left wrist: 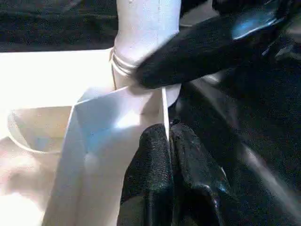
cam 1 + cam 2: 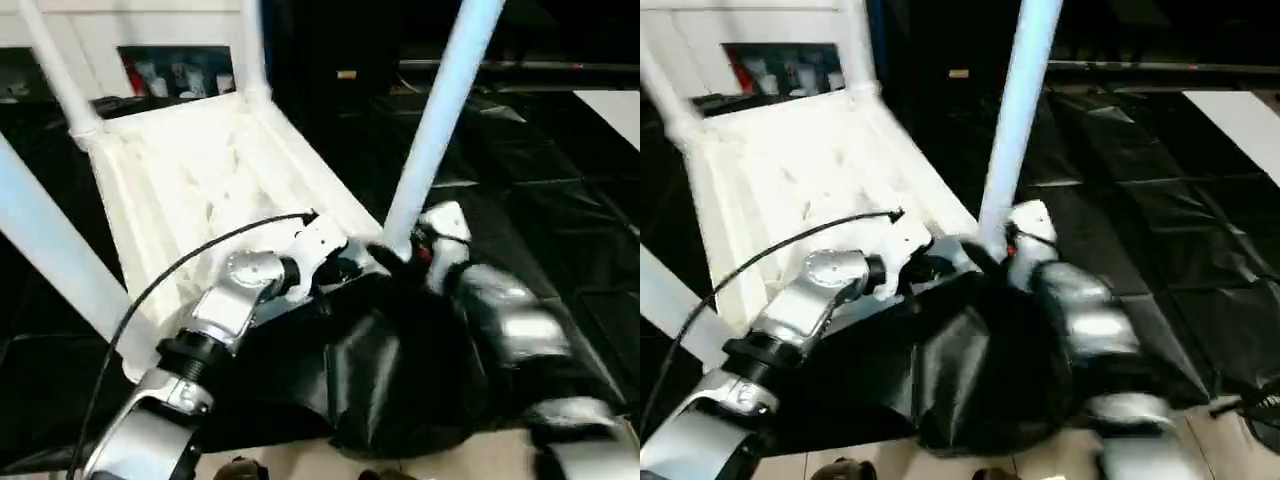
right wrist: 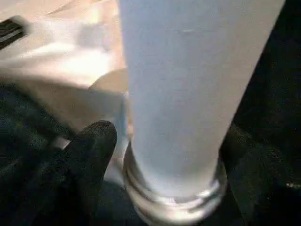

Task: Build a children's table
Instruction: Rotate leg to tighten

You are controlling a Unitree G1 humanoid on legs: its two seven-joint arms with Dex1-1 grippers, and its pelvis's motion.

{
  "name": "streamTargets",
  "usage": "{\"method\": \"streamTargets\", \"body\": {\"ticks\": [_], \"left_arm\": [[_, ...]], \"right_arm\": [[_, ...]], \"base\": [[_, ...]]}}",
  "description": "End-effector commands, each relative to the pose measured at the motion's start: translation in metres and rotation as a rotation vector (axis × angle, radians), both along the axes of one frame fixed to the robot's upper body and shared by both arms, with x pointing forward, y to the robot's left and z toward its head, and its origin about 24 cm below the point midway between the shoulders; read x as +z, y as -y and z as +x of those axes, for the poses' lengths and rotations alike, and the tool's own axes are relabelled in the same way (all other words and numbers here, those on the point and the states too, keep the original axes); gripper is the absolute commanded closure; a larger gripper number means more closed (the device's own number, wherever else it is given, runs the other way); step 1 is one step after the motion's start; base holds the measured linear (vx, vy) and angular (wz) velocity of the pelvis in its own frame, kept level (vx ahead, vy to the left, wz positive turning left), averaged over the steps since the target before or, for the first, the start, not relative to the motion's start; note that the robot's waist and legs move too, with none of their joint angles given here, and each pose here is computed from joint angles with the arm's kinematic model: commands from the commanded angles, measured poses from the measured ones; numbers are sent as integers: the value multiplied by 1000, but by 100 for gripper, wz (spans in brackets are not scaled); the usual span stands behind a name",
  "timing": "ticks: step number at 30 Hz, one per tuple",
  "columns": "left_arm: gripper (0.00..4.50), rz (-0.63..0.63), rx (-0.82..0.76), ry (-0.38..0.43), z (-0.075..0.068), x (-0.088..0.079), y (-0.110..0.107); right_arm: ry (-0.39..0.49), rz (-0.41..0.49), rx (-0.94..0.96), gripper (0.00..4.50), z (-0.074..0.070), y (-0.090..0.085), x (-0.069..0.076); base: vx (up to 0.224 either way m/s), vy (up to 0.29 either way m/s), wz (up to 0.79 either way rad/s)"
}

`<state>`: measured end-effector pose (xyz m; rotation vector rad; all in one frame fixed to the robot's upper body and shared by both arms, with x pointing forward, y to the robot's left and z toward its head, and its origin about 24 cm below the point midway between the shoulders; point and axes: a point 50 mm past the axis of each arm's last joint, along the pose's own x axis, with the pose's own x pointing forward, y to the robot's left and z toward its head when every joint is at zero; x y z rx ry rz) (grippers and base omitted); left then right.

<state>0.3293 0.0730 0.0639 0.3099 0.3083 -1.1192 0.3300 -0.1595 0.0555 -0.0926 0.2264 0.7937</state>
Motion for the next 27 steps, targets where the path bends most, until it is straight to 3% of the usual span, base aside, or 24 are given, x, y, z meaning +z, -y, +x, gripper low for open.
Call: {"method": "streamTargets", "body": {"ticks": [1, 6, 14, 22, 27], "left_arm": [[450, -38, -51, -30, -7, -7, 3], [450, -45, -135, -61, -13, -6, -7], [450, -32, -187, -83, -14, -5, -17], [450, -39, -210, -76, -15, -2, -17], [450, -30, -223, -10, -14, 1, -16]], "right_arm": [[-18, -3, 152, 85, -10, -7, 3], [-39, -56, 249, 85, -24, 18, 9], [-88, -105, 332, 85, -40, 35, 15], [-83, -127, 298, 85, -43, 48, 21], [-87, -131, 310, 85, -47, 50, 23]], "base": [[0, 0, 0], [0, 0, 0], [0, 0, 0], [0, 0, 0], [0, 0, 0]]}}
